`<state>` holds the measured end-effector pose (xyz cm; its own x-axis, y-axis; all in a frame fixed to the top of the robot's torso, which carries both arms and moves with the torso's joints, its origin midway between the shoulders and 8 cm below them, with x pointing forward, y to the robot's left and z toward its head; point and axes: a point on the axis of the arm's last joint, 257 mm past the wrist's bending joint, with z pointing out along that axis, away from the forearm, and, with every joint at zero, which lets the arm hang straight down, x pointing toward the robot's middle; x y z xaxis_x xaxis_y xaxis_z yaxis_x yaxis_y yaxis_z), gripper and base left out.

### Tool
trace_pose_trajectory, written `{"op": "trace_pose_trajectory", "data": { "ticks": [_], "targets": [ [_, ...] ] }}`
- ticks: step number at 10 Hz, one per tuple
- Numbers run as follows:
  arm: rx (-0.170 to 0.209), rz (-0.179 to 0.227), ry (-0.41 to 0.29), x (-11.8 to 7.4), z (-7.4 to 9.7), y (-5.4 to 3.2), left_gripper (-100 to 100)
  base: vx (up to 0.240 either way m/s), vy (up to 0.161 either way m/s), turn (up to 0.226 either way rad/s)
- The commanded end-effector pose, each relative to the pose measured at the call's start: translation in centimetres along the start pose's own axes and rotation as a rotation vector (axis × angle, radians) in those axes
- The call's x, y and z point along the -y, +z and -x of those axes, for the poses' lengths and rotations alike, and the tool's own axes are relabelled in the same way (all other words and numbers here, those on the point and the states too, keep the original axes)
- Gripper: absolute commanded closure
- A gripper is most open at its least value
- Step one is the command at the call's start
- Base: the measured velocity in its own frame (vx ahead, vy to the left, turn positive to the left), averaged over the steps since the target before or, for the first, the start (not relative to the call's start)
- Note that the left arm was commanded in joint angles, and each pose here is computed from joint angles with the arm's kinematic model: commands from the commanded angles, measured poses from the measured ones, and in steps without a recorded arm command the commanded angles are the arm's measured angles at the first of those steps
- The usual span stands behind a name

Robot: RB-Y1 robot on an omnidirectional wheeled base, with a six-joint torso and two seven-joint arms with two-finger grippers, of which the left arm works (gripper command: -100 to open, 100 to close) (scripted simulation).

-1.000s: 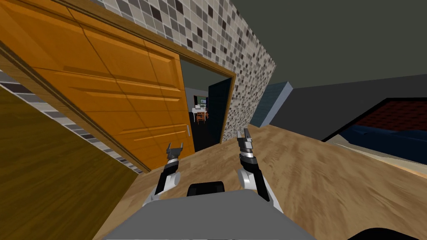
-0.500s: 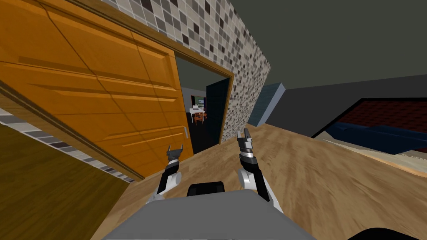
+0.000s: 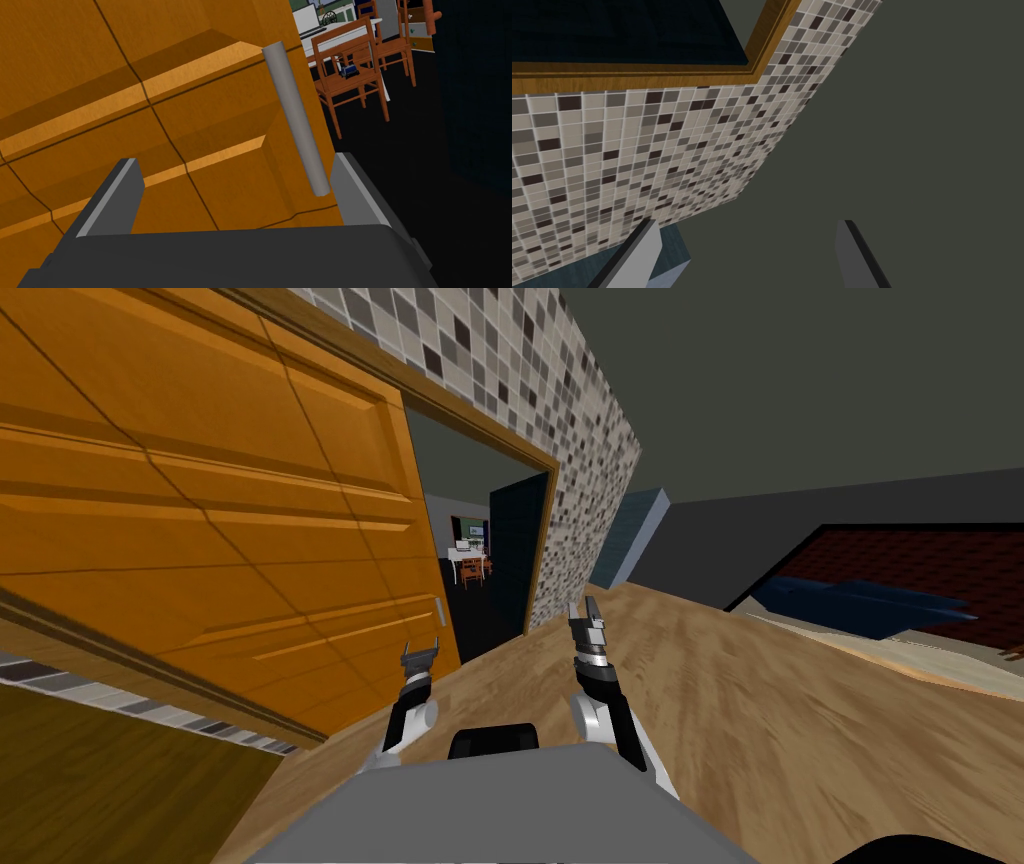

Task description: Push the door open

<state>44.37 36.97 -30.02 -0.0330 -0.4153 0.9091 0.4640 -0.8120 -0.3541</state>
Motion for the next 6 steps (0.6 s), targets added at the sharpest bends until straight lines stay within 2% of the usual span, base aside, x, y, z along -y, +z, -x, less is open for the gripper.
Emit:
{"op": "trace_pose_trajectory", "data": {
  "ticks": [1,6],
  "targets": [
    [0.026,-0.008,-0.041,-0.1,0.9,-0.24,-100,0.073,0.057,-0.082],
    [0.101,-0.035,-0.148,-0.5,3.7,-0.90,-100,0.077,0.046,-0.081]
  ]
}}
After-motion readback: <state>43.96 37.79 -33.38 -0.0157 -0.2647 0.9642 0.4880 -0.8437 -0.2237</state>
